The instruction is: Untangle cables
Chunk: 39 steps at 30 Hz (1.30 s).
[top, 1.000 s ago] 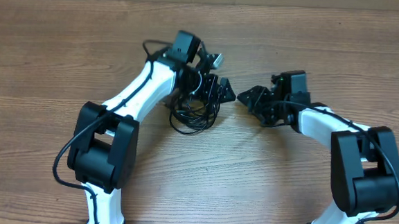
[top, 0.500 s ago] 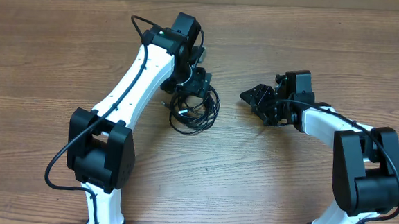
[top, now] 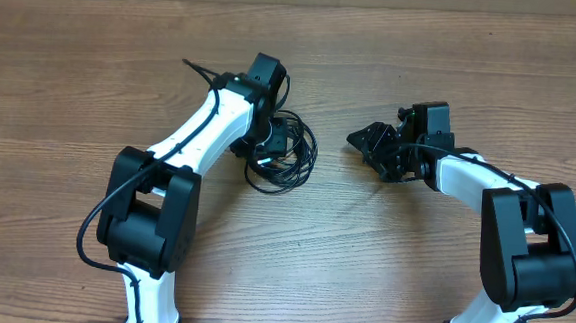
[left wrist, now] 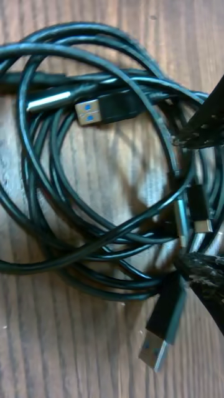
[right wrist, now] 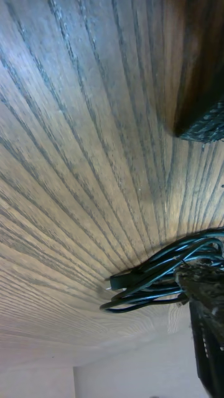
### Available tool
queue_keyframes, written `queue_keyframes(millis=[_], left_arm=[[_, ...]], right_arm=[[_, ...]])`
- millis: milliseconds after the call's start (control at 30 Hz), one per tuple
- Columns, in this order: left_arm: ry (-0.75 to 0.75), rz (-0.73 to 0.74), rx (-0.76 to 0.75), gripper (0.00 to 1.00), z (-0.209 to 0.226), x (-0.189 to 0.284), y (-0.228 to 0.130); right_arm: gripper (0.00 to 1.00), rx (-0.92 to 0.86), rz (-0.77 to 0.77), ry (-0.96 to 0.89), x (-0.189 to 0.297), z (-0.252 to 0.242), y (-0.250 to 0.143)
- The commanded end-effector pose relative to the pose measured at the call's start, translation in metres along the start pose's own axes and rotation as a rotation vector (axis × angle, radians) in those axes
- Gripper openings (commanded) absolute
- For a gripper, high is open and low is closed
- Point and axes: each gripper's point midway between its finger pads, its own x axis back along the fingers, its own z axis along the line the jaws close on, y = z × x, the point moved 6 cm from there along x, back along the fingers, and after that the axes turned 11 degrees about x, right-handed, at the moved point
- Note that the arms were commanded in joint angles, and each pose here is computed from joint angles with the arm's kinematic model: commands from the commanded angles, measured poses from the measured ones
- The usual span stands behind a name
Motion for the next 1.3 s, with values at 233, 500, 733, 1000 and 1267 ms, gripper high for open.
queue_keyframes(millis=[233,500,733,1000,1267], left_arm=[[-0.02,-0.034,0.072,0.51,-0.004,-0.008,0.003],[-0.013,-0.032,0.116,0.49,0.0,-0.017,-0.001],[-0.012,-0.034,0.142,0.42,0.009,-0.035,-0.009],[-0.044,-0.054,0.039,0.04,0.002,-0.028,-0.001],[-0.075,-0.083,-0.028,0.07,-0.01,-0.011,0.011]], right_arm=[[0.63,-0.032,0.019,-0.078,-0.006,-0.018,-0.01],[0.63,-0.032,0.019,-0.077,-0.006,-0.018,-0.01],[0.63,-0.034,0.021,-0.079,-0.006,-0.018,-0.011],[0.41,-0.008,0.055,-0.028,-0.007,-0.012,-0.014],[0.25,0.255,0.127,0.249,-0.003,0.02,-0.021]])
